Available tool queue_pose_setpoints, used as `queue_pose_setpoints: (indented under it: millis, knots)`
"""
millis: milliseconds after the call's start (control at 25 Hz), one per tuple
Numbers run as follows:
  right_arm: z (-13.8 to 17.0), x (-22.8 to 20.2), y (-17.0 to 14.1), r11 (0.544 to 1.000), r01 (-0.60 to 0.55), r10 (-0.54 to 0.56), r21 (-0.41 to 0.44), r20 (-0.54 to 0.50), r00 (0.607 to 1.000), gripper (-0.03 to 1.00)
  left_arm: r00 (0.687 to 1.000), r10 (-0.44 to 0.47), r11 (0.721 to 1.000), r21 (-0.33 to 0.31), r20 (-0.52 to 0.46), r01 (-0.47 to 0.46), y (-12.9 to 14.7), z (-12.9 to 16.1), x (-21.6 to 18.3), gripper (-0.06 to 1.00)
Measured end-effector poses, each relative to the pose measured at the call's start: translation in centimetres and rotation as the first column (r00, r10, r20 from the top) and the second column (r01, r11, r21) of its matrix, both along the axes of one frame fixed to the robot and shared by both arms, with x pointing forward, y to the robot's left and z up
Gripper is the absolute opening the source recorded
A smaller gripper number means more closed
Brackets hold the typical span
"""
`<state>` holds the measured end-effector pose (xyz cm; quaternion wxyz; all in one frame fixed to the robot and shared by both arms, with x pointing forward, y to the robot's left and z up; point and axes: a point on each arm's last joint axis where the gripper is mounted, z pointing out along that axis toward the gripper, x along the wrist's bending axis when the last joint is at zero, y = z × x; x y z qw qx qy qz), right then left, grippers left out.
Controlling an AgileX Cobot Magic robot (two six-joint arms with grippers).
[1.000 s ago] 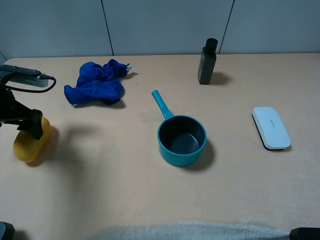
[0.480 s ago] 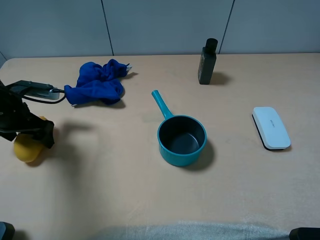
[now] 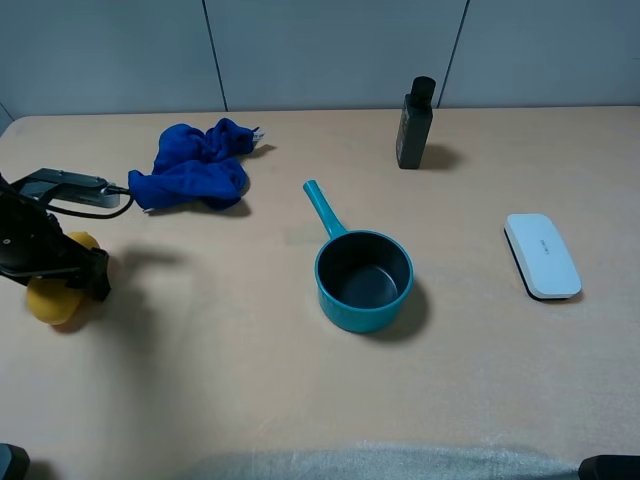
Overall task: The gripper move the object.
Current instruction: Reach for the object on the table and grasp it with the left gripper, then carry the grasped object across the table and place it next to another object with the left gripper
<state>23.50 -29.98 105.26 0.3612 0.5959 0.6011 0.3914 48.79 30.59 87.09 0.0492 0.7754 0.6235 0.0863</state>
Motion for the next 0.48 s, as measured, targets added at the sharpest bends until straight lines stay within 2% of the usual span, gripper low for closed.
queue_pose_setpoints:
  millis: [160,320,480]
  knots:
    - [0.0,0.0,0.01,1.0,-0.001,0.001,0.001,0.0,1.0,0.69,1.0,0.0,1.0,0.0,0.004,0.0,0.0,0.01,0.03,0.8]
    - [0.0,0.0,0.01,1.0,-0.001,0.001,0.001,0.0,1.0,0.69,1.0,-0.001,1.0,0.0,0.004,0.001,0.0,0.01,0.03,0.63]
    - [0.0,0.0,0.02,1.0,-0.002,0.002,0.002,0.0,1.0,0.69,1.0,-0.001,1.0,0.0,0.004,0.001,0.0,0.01,0.03,0.62]
